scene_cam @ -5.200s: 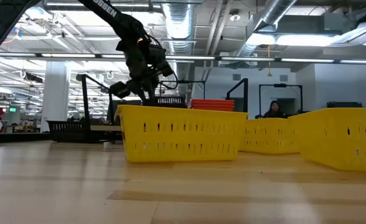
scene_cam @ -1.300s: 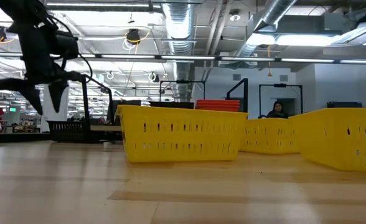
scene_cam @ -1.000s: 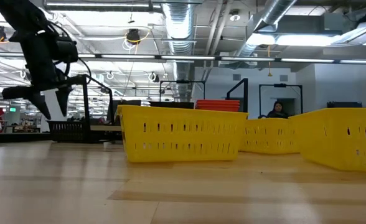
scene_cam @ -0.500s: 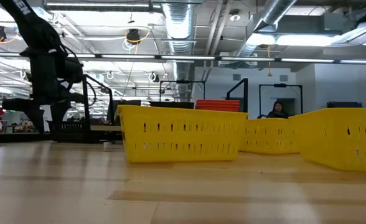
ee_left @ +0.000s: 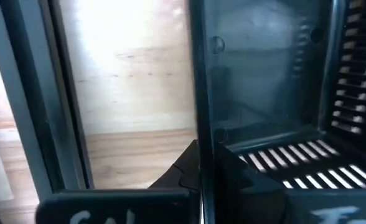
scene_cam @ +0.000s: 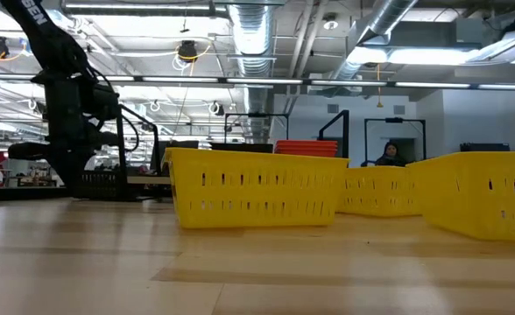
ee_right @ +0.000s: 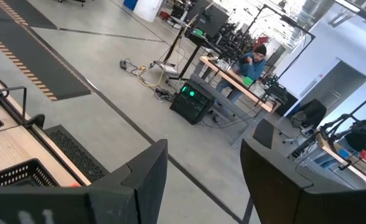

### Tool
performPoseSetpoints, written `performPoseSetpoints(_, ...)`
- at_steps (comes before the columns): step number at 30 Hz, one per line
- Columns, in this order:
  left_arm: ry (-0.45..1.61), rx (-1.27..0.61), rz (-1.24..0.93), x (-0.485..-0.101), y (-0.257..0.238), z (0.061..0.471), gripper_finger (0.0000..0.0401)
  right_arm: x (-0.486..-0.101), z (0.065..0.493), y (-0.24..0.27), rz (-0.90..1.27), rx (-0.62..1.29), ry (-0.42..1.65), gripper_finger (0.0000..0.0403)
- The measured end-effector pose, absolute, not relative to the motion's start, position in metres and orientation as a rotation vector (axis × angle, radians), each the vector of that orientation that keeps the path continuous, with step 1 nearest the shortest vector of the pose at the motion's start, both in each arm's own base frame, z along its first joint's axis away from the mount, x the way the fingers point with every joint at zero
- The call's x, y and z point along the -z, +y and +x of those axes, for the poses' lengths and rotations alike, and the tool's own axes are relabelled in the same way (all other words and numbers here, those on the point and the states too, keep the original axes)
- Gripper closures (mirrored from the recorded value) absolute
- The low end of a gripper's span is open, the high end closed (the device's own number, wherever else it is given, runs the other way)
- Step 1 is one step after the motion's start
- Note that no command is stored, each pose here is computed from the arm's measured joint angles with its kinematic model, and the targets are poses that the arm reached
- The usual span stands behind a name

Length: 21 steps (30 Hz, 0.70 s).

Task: Stack baskets on shelf by color
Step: Stack the black bin on top of the black bins on the shelf

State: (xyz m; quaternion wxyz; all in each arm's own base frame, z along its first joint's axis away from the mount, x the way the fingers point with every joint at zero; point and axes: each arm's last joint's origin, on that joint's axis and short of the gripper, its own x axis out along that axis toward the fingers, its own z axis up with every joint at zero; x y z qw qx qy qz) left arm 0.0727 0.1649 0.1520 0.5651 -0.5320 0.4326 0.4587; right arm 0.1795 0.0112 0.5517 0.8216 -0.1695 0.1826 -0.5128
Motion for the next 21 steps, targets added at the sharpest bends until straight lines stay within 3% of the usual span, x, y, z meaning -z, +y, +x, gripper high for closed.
performPoseSetpoints(5,1.002,-1.073,-1.221,-0.168,0.155,0.069,0.04,-0.552,0.18,0.011,-0.361,1.091,0.389,0.018)
performPoseSetpoints(11,0.924,-1.164,-1.105,-0.224,0.133,0.057,0.0401,-0.552,0.18,0.011,-0.361,1.091,0.389,0.018)
performPoseSetpoints(21,0.382,-1.198,-0.875,-0.328,0.072,0.032,0.0401,-0.55,0.181,-0.001,-0.302,1.102,0.4,0.018)
